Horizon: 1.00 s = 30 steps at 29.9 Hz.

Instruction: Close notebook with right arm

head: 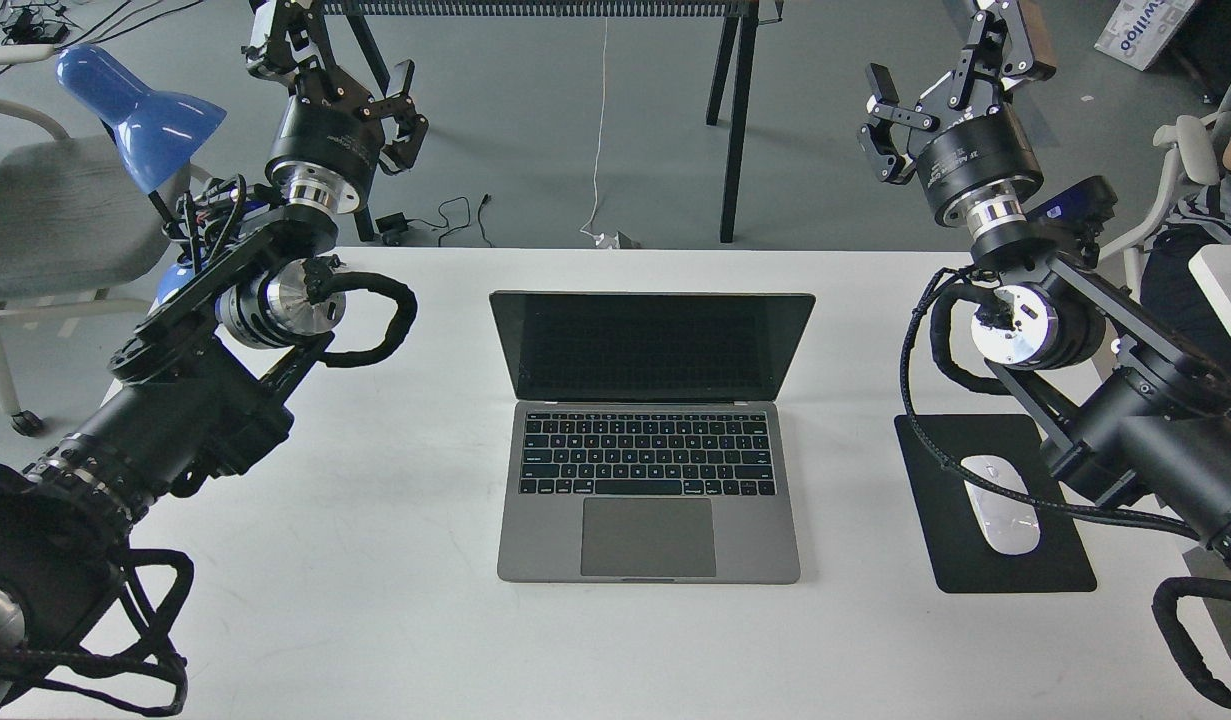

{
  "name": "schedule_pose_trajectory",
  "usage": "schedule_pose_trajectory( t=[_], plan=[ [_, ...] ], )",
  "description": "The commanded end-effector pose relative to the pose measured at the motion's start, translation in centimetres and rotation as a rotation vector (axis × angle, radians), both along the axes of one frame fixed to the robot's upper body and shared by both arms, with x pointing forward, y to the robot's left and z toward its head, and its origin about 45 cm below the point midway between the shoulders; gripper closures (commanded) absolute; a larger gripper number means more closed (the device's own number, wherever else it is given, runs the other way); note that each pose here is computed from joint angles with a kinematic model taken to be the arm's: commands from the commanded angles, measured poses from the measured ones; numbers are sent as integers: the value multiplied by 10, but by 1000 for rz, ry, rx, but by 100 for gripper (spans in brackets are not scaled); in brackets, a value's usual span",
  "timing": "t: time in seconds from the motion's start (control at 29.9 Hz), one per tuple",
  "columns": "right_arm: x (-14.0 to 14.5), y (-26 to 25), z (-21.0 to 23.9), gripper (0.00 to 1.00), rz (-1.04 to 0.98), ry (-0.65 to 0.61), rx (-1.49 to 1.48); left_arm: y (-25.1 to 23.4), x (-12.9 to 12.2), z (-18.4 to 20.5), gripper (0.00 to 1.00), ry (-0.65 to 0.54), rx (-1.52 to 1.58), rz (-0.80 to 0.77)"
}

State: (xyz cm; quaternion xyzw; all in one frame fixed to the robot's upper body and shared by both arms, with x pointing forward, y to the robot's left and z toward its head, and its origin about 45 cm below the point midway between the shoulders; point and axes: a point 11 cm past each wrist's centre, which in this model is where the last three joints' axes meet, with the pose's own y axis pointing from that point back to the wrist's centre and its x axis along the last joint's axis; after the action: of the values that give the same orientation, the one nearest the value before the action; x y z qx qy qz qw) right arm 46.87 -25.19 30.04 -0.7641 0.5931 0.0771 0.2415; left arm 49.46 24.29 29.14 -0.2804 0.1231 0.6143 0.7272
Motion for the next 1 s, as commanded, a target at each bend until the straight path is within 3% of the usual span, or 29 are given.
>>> schedule_pose_trajectory(
  t=[0.0, 0.4, 0.97],
  plan=[
    [0, 0, 0, 0, 0, 0, 0, -1, 0, 0, 0, 1, 3, 2],
    [0, 12, -2, 0, 44, 8, -75, 1, 0, -1, 0, 10, 7, 17],
    [21, 73, -28, 0, 173, 112, -652, 1, 0, -1, 0, 10, 7, 17]
  ],
)
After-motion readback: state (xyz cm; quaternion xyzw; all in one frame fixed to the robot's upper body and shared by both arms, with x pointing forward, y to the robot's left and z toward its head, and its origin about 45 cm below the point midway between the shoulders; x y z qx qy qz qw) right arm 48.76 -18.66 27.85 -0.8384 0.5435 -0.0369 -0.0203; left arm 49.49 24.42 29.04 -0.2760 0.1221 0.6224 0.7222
